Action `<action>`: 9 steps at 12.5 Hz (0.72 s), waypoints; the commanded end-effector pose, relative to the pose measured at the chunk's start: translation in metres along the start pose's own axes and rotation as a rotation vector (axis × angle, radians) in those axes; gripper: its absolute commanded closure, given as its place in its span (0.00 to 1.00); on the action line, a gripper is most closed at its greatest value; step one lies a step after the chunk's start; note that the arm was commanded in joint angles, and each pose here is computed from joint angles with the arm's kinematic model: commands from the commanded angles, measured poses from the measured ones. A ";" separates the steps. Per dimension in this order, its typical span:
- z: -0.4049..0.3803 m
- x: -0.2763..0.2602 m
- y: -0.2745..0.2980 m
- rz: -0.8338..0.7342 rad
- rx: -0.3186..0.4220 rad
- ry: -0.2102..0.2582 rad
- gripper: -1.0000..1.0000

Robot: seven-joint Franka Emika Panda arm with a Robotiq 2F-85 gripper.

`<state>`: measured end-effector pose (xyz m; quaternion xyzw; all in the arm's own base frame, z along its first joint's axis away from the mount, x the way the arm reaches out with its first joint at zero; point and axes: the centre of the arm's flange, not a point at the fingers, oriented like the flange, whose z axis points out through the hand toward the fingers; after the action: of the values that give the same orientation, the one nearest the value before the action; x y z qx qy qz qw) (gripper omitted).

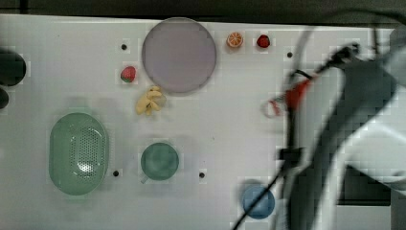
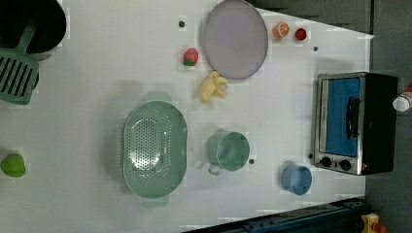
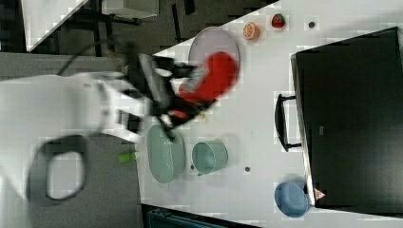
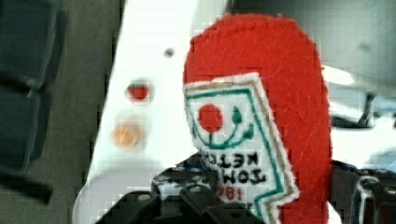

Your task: Pick Ketchup from oven and place it on table.

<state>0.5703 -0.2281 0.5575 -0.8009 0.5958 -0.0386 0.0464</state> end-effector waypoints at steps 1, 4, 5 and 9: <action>0.012 -0.087 -0.053 -0.169 -0.019 -0.067 0.36; 0.027 -0.136 -0.070 -0.261 -0.071 -0.102 0.36; 0.034 -0.149 -0.074 -0.288 -0.087 -0.103 0.36; 0.086 -0.196 -0.074 -0.375 -0.184 -0.106 0.36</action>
<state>0.6065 0.0025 0.4849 -0.9051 0.4235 0.0385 0.0053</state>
